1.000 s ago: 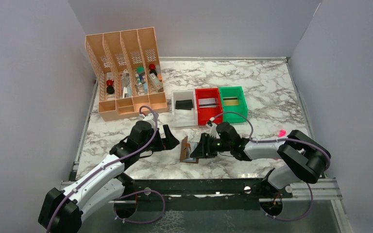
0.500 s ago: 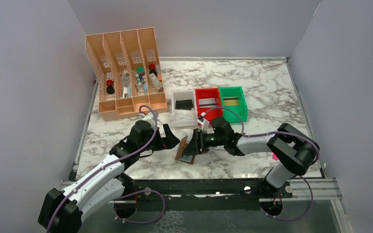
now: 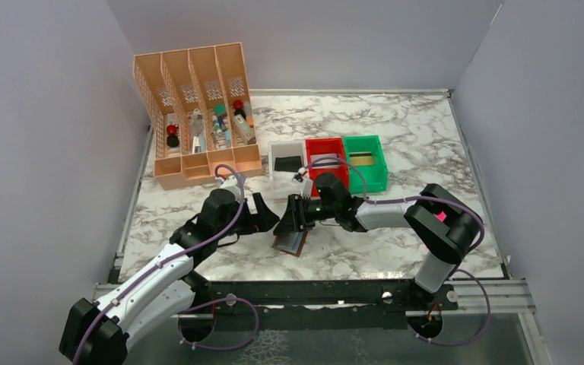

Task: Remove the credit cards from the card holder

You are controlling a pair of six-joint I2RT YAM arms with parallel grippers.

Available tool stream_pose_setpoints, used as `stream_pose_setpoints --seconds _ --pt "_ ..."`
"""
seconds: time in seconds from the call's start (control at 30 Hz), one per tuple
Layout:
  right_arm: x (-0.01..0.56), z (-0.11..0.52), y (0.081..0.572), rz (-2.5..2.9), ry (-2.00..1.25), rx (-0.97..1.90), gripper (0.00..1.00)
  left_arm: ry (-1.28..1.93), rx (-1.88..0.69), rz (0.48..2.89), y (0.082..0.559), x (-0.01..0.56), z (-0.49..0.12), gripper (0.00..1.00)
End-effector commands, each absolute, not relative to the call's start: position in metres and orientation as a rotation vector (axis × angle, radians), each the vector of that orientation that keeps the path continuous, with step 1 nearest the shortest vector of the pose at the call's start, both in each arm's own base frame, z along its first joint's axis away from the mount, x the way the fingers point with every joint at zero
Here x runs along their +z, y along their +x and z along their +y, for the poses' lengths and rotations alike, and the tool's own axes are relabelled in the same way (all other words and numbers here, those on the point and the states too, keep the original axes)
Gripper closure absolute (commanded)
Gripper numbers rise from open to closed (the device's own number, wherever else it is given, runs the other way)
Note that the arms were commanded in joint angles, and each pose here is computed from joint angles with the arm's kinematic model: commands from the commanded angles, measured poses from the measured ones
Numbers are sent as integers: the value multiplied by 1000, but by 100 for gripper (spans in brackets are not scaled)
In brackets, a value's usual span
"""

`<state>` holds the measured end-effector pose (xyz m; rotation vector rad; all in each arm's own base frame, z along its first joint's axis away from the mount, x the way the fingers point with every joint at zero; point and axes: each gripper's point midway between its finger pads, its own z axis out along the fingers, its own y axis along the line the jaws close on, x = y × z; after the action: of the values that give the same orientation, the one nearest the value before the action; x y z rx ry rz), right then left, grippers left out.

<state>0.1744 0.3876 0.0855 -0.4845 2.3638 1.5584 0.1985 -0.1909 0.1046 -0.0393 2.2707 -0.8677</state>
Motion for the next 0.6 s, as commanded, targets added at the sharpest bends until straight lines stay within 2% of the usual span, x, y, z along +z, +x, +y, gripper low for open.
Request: stream_pose_setpoints --seconds 0.0,0.1,0.23,0.3,0.37,0.57 --pt "84 390 181 2367 -528 1472 45 -46 -832 2256 203 109 -187 10" --pt "84 383 189 2372 -526 1369 43 -33 -843 2242 202 111 -188 11" --pt "86 388 188 2370 -557 1399 53 22 -879 2230 203 115 -195 23" --pt "88 391 188 2365 -561 1417 54 42 -878 2243 202 114 -197 28" --pt "92 394 189 2356 -568 1429 49 46 -877 2253 202 113 -197 29" --pt "101 400 203 2362 -506 1384 49 29 -895 2232 196 113 -194 28"
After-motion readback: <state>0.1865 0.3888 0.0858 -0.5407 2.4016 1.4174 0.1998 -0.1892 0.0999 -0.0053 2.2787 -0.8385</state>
